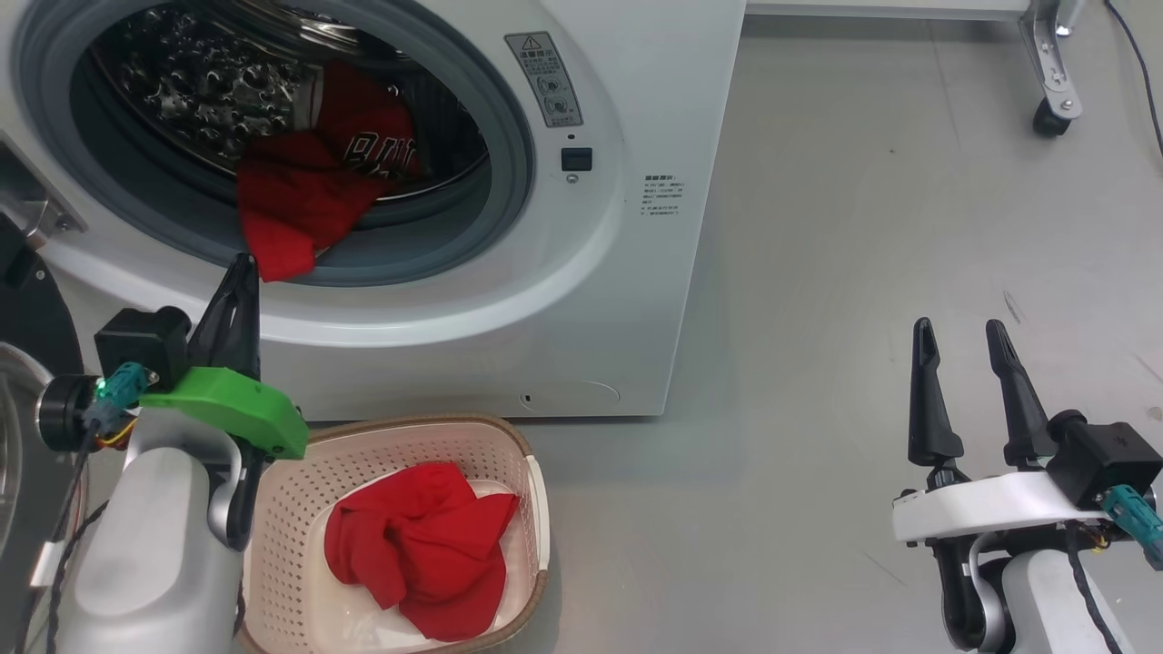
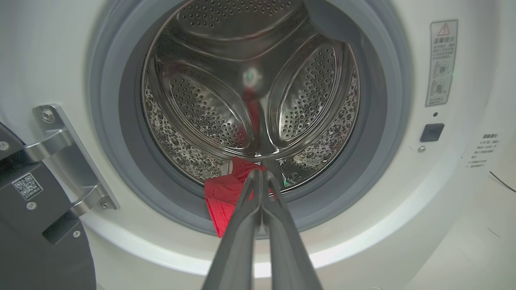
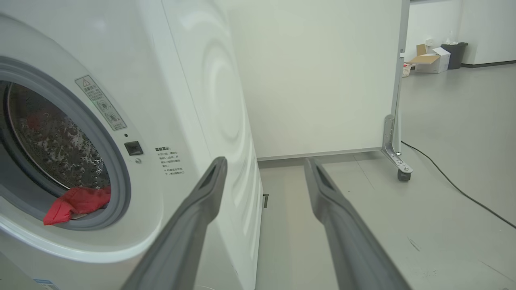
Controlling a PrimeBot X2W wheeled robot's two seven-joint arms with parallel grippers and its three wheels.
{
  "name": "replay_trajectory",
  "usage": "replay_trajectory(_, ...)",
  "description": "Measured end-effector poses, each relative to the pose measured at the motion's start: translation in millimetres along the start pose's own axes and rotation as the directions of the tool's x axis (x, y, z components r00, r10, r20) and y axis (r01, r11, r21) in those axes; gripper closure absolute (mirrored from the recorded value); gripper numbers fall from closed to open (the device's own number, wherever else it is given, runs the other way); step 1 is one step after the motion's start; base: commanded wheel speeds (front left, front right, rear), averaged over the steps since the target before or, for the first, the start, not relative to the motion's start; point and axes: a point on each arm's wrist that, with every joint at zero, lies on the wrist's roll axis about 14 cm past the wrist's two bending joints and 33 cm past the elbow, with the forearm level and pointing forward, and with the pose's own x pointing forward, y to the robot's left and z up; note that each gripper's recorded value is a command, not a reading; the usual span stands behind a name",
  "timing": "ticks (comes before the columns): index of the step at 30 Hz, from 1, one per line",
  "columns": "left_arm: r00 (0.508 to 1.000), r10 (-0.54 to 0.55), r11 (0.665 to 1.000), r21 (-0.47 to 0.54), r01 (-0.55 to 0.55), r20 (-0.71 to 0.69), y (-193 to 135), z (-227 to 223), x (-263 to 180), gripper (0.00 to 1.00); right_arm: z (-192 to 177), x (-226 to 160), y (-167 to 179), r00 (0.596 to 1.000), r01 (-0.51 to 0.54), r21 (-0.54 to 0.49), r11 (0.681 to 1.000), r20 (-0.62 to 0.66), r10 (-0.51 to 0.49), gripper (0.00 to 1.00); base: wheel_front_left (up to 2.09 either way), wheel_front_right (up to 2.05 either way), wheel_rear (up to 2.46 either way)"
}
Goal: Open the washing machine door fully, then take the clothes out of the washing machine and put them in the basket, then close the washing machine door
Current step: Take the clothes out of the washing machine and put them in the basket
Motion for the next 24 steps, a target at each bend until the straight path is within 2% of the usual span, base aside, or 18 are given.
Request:
replay_trajectory(1,1.0,0.0,1.0,0.0,0.0,0.0,0,0,0,0.98,0,0,0,1.0,0.0,0.0,1.0,0.0,0.0,0.0,0.0,0.0,0.0)
replay_trajectory(2,1.0,0.002,1.0,-0.004,-0.002,0.01,0,2,-2,0.91,1,0,1,1.0,-0.003,-0.001,1.0,0.003,0.003,0.0,0.0,0.0,0.0)
replay_trajectory(3,1.0,0.003,1.0,-0.007,-0.002,0.017,0,4,-4,0.73,2,0,2,1.0,-0.007,-0.001,1.0,0.006,0.007,0.0,0.0,0.0,0.0)
replay_trajectory(4,1.0,0.001,1.0,-0.009,-0.001,0.02,-1,4,-6,0.73,3,0,3,1.0,-0.01,0.0,1.0,0.008,0.01,0.0,0.0,0.0,0.0)
replay_trajectory(6,1.0,-0.005,1.0,-0.013,0.005,0.022,-4,3,-10,0.0,4,0,4,1.0,-0.016,0.001,1.0,0.011,0.016,0.0,0.0,0.0,0.0)
replay_trajectory(24,0.998,-0.017,0.999,-0.046,0.02,0.058,-13,2,-36,0.0,3,-7,3,1.0,-0.014,0.001,1.0,0.008,0.014,0.0,0.0,0.0,0.0)
